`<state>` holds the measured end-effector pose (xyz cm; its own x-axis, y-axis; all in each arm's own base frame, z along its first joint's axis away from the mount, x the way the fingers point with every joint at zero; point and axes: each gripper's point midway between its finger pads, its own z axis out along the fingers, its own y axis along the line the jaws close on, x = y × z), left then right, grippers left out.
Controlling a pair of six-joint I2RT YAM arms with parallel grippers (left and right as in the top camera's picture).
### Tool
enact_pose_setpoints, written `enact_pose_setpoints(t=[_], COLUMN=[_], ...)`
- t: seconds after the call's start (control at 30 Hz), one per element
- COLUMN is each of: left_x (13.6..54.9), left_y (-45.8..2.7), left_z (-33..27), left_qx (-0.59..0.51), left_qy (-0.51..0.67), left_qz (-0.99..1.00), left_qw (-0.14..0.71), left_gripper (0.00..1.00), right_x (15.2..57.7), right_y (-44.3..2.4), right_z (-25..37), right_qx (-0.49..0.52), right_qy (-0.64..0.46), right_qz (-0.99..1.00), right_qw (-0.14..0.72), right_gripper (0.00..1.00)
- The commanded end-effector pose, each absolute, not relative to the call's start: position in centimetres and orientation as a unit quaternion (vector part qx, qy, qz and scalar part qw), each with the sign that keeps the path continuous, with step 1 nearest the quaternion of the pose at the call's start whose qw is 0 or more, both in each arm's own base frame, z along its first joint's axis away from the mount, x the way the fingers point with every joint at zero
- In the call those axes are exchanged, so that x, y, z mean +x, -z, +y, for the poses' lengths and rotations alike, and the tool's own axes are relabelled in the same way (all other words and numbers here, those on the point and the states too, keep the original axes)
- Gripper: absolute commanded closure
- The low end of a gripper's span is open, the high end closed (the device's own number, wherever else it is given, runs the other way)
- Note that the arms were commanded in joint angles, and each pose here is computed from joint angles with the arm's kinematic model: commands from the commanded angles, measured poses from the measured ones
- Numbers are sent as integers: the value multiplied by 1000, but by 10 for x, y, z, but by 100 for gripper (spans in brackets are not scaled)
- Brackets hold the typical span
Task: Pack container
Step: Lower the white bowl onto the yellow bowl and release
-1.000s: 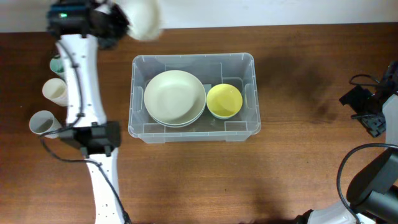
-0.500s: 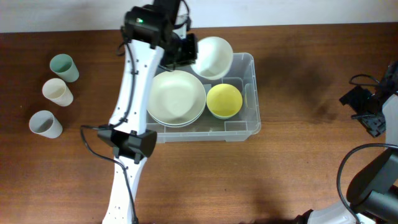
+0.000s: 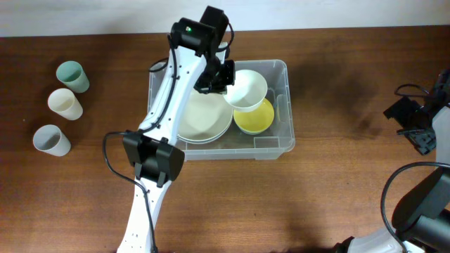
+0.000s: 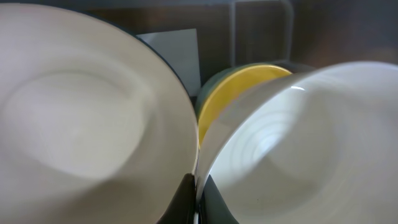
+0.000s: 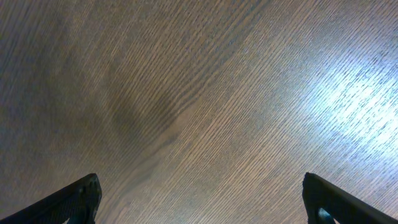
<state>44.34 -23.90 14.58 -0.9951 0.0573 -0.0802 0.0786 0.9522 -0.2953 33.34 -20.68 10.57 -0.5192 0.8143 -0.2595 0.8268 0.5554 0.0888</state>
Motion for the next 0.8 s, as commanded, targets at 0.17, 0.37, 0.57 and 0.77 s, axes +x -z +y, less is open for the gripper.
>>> enact_pose_setpoints(t=[0.17,0.37,0.57,0.77], left_x=[439,436,434,434], left_y=[-120,-102,-93,-92], left_z=[-257,-268,-266,-266], left_qx=[59,54,53,53], left_qy=[144,126,121,120], left_qz=[988,990,991,991], left_qw=[26,24,15,16], left_gripper=[99,99,99,91], right_x=[333,333,334,334], right_y=[-108,-108,-108,-108], right_z=[-207,-207,-207,-207], right_qx=[472,472,472,472], right_qy=[25,25,25,25], right_qz=[870,870,870,870], right_qw=[139,139,140,140], right_gripper=[1,1,1,1])
